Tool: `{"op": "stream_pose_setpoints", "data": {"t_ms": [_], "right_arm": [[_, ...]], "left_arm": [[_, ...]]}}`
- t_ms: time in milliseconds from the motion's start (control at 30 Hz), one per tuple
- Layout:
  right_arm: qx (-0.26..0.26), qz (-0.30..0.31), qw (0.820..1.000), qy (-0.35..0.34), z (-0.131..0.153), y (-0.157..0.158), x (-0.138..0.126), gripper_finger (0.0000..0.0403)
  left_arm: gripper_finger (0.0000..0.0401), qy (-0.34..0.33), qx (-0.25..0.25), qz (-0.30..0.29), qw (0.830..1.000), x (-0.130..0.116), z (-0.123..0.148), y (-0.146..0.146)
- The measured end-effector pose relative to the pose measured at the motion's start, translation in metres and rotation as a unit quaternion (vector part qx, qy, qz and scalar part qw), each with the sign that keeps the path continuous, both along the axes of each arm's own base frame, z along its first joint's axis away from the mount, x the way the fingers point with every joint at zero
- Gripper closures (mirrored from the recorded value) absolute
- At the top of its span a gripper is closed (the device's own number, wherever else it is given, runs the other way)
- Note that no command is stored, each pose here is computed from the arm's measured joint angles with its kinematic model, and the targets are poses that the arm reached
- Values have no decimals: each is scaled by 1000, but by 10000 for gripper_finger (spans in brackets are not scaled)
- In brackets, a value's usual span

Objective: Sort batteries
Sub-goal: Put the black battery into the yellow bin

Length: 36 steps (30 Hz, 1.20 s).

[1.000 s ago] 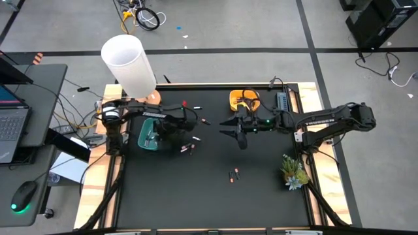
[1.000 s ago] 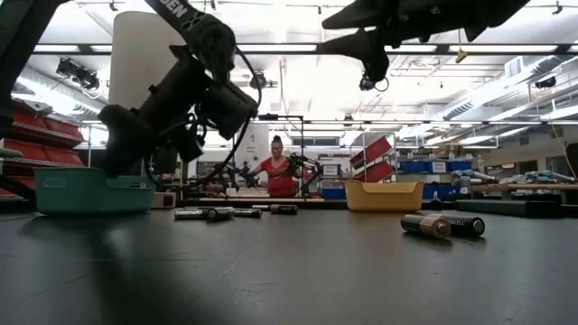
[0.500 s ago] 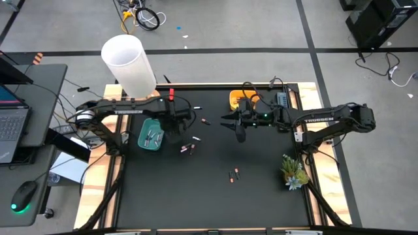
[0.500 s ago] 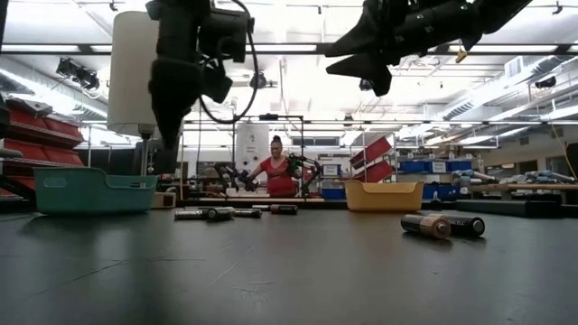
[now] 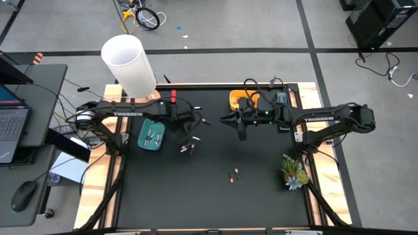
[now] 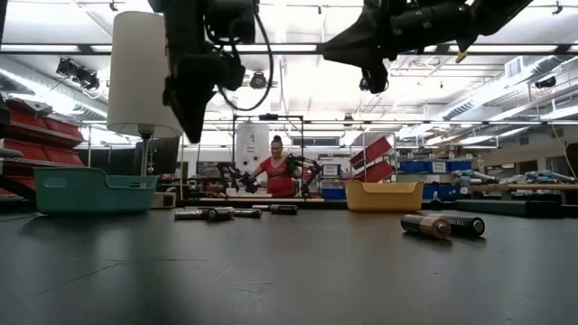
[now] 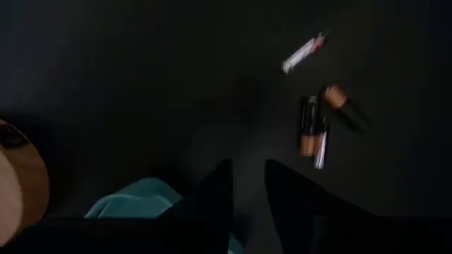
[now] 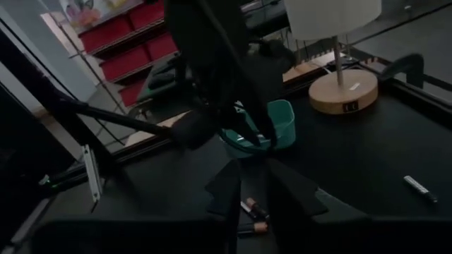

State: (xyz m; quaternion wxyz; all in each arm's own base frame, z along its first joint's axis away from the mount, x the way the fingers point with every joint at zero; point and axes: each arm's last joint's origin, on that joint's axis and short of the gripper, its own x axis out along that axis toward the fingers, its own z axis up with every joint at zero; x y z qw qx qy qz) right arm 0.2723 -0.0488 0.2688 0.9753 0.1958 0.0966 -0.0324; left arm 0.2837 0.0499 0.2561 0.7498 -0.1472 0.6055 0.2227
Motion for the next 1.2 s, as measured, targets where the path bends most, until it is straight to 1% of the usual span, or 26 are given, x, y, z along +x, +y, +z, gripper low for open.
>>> {"op": "stream_pose_setpoints", "data": {"t_ms": [133, 233, 333, 433, 500, 567, 633, 700, 733, 833, 900, 967, 1100, 1200], "right_arm": [[-8, -2, 1000, 10, -2, -3, -1, 335], [-8, 3, 1000, 22, 1, -7, -1, 339], [-37, -4, 998, 42, 9, -13, -1, 343], [-63, -15, 997, 41, 22, -23, -1, 344], [-68, -28, 997, 32, 30, -29, -1, 344], [-69, -40, 997, 25, 36, -35, -2, 344], [-74, -55, 996, 22, 39, -38, -2, 344], [-77, -72, 994, 30, 38, -40, -3, 344], [-76, -79, 993, 37, 36, -40, -3, 344], [-72, -103, 990, 67, 31, -40, -5, 344], [-64, -122, 986, 88, 26, -40, -3, 344], [-50, -138, 984, 103, 19, -41, 0, 344], [-9, -177, 977, 117, 3, -47, 12, 344], [32, -208, 972, 105, -9, -51, 23, 344]], "left_arm": [[309, -24, 20, 7, 999, 5, 14, 0], [309, -48, 41, 11, 998, 10, 29, 2], [309, -73, 66, 10, 995, 14, 46, 4], [309, -97, 92, -1, 991, 18, 64, 5], [309, -106, 98, -27, 989, 19, 70, 5], [309, -112, 90, -63, 988, 21, 72, 2], [309, -111, 82, -98, 986, 22, 70, -1], [309, -102, 84, -126, 983, 23, 65, -4], [309, -103, 87, -137, 981, 24, 63, -5], [309, -144, 106, -161, 971, 21, 64, -9], [309, -188, 117, -160, 962, 16, 69, -10], [309, -216, 124, -155, 956, 9, 71, -11], [309, -248, 135, -148, 948, -6, 70, -10], [309, -266, 139, -144, 943, -16, 68, -11]]}}
